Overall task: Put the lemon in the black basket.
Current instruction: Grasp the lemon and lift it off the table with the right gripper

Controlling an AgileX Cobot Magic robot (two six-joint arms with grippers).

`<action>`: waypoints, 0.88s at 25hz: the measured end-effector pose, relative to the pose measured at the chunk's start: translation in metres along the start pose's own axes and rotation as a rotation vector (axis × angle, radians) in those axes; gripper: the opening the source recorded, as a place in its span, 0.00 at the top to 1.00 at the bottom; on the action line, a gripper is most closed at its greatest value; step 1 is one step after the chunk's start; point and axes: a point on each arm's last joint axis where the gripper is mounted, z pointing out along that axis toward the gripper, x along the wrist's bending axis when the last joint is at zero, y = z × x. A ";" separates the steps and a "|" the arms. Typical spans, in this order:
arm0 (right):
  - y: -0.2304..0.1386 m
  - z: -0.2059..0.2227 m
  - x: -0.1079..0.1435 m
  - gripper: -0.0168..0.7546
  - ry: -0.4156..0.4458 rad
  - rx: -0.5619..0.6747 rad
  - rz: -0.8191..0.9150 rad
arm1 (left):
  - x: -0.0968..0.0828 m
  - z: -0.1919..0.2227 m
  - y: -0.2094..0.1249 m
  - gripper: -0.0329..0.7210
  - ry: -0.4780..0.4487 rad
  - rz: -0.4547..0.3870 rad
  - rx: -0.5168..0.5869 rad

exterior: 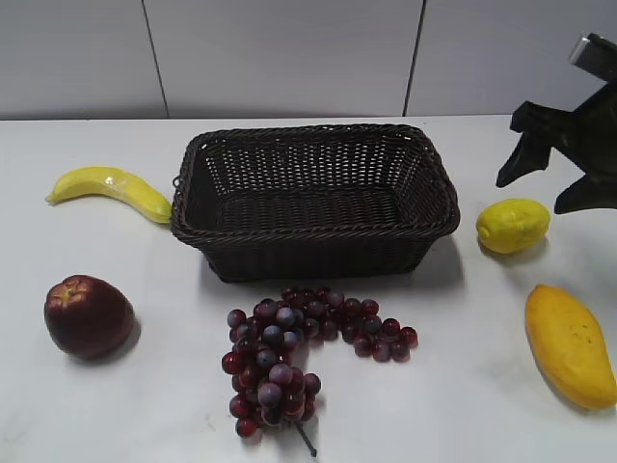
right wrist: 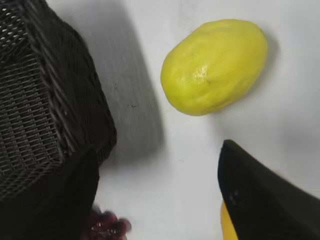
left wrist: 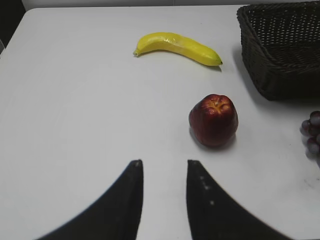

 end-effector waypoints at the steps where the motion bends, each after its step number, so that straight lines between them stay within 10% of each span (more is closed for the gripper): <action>1: 0.005 0.004 0.002 0.17 0.001 0.007 0.021 | 0.000 0.000 0.000 0.64 0.000 0.000 0.000; 22: 0.017 0.073 -0.021 0.11 -0.151 0.038 0.405 | 0.000 0.000 0.000 0.64 0.000 0.000 0.000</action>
